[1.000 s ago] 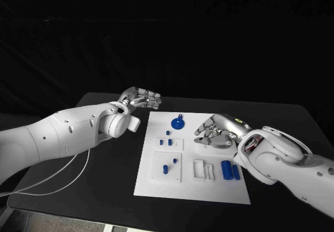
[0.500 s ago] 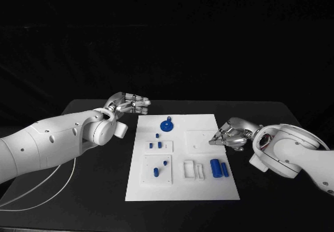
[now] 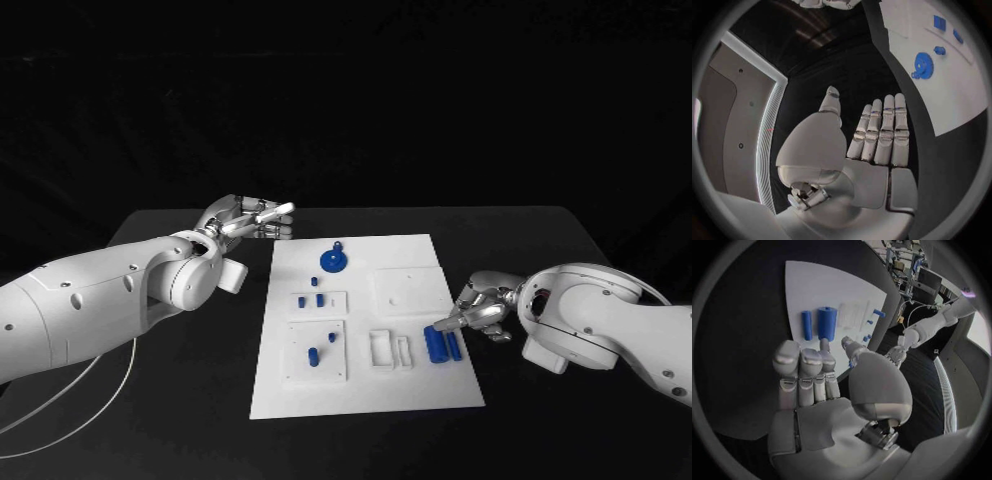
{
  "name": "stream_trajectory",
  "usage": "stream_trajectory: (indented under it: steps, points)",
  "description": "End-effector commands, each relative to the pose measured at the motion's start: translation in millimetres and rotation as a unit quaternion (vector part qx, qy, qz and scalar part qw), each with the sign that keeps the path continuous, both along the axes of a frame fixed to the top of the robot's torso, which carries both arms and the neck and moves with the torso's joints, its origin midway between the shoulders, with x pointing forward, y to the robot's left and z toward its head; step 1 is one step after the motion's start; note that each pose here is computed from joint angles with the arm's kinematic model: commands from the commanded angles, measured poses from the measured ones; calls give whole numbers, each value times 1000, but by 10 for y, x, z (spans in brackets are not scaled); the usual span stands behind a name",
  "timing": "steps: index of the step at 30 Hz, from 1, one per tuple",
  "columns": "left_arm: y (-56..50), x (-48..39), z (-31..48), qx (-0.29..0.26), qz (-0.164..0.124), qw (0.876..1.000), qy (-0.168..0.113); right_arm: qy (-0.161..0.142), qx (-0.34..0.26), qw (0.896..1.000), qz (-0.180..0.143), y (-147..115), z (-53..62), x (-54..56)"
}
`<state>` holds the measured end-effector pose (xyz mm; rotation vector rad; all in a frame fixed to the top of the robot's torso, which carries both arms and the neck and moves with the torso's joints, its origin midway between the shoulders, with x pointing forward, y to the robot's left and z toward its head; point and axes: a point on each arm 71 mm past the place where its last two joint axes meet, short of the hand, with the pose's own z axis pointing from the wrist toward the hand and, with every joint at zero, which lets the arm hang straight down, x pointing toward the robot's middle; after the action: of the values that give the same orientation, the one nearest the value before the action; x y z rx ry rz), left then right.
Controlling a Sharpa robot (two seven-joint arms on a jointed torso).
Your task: Assemble the parts on the task board
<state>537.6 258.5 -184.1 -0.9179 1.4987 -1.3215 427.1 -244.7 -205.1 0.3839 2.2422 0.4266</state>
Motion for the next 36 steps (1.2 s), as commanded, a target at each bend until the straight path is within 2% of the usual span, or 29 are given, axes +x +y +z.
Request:
stream_trajectory:
  steps: [1, 14, 21, 36]
  points:
    - [-38, -19, 13, -10, -15, 1000, -8, 30, -23, 999, 3, 3, -45, -46]
    - [-32, -35, 9, -12, -15, 1000, -7, 21, -45, 999, 13, 44, -82, -53]
    - [-42, -40, 4, -12, -15, 1000, -5, -6, -80, 997, 23, 94, -140, -26]
    - [-61, -43, -5, -11, -17, 1000, -1, -29, -98, 993, 52, 374, -271, -55]
